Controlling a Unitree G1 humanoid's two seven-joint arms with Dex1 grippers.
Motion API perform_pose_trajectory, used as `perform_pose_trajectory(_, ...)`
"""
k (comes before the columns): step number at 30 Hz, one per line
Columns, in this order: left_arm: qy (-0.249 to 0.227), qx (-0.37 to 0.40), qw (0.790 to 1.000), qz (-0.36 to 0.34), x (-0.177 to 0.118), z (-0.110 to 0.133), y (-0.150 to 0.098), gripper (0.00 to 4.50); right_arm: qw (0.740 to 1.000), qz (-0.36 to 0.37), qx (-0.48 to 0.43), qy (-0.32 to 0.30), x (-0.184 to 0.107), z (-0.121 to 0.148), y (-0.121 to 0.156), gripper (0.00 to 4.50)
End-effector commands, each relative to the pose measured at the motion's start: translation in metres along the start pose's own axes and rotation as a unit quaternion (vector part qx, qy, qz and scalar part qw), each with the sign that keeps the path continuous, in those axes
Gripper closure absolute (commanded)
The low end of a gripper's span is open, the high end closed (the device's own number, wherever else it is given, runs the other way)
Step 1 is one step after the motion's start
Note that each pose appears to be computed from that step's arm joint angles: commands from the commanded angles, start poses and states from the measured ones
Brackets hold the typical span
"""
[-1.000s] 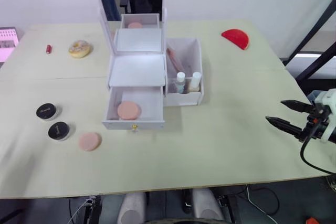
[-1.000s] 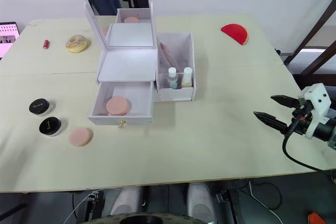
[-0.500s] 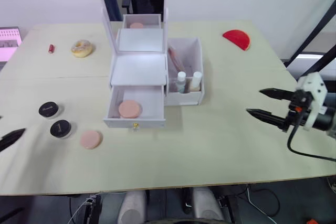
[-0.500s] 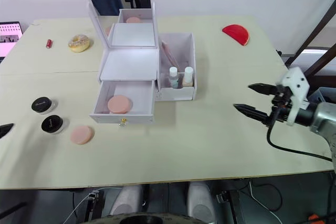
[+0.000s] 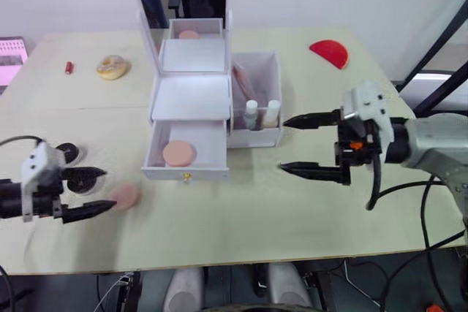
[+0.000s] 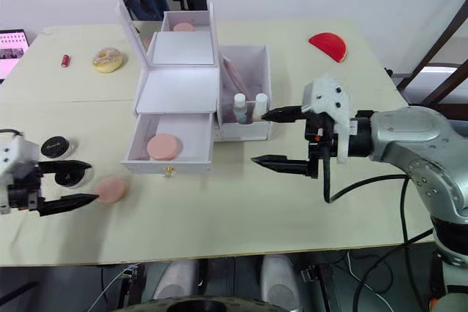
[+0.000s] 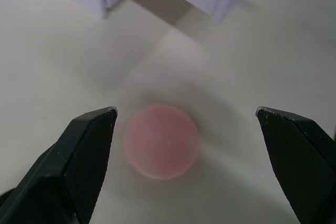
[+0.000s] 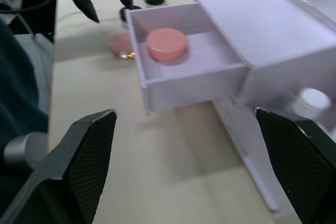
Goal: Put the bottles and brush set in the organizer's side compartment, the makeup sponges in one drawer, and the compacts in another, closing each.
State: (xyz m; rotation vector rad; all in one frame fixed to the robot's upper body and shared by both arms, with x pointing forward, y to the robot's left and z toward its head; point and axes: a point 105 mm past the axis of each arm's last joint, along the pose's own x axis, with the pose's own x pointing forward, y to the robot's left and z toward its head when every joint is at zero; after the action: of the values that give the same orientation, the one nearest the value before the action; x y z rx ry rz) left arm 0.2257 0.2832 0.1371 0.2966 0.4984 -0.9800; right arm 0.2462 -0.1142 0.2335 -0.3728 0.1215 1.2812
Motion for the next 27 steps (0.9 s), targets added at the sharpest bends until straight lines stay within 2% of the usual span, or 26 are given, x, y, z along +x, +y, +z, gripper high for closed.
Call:
perform_pose_trajectory(1,0.011,0.022,1.0,-0.003,0.006,-0.002,0.007,0.03,1.0,0.0,-0.018,-0.005,0.004,0.007,0.002,0.0)
perform_pose_trajectory(6,0.021,0.029,0.999,-0.01,0.026,-0.021,0.009,0.03,1.0,-0.005,-0.021,-0.004,0.007,0.006,0.004,0.0)
perform_pose_trajectory(11,0.037,0.024,0.999,-0.012,0.029,-0.036,0.009,0.03,1.0,-0.015,-0.019,-0.003,0.006,0.005,0.004,0.0)
perform_pose_trajectory(22,0.046,0.017,0.999,-0.003,0.031,-0.049,0.013,0.03,1.0,-0.027,-0.015,-0.003,0.004,0.005,0.005,0.0)
perform_pose_trajectory(25,0.042,0.012,0.999,-0.004,0.032,-0.049,0.012,0.83,0.999,-0.03,-0.015,-0.002,0.003,0.004,0.005,0.0)
perform_pose_trajectory(27,0.04,0.01,0.999,-0.003,0.032,-0.048,0.013,1.81,0.999,-0.031,-0.015,-0.002,0.003,0.004,0.005,0.0)
